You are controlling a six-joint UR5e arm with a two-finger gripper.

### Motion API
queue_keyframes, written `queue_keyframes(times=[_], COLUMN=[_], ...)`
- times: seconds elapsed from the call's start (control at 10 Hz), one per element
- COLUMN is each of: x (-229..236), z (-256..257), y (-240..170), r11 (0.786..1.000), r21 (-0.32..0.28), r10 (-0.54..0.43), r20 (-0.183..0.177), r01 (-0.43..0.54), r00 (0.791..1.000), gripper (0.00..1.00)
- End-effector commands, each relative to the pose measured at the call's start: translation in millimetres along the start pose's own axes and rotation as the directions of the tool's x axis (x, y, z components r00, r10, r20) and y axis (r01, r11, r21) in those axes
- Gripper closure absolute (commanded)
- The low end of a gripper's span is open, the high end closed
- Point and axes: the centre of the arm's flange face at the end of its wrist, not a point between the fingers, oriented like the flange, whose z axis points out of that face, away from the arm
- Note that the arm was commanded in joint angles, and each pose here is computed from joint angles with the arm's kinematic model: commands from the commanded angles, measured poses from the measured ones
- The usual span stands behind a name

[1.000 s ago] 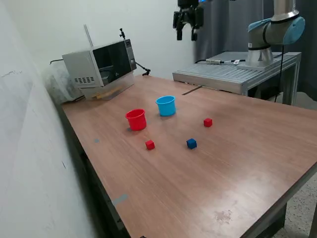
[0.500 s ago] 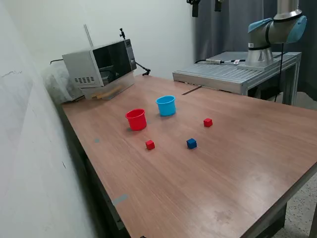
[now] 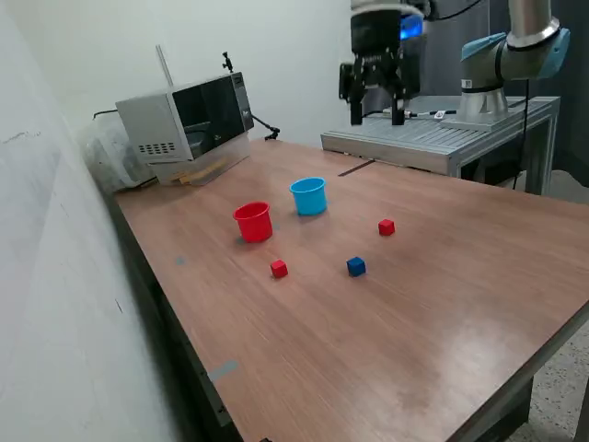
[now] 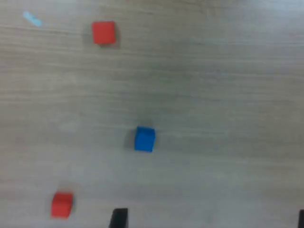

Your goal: Place red objects in the red bin, and blue objects in the blue bin.

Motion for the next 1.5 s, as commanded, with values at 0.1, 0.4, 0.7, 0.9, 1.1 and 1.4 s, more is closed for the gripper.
queue_keyframes(times=[0.1,0.4,0.7,0.9,1.1,1.4], x=[0,-5,-8,-16,-25,-42], z=[140,206,209,219,222,234], y=[9,14,31,35,35,36], r11=[0.995,0.993,0.996,0.995,0.995,0.992], r21=[0.083,0.099,0.052,0.053,0.052,0.06], r10=[0.059,0.061,0.067,0.076,0.086,0.106], r20=[0.019,0.055,0.049,0.063,0.075,0.08], r01=[-0.06,-0.066,-0.07,-0.079,-0.09,-0.111], r00=[0.998,0.997,0.997,0.995,0.994,0.991], gripper=[0.0,0.0,0.0,0.0,0.0,0.0])
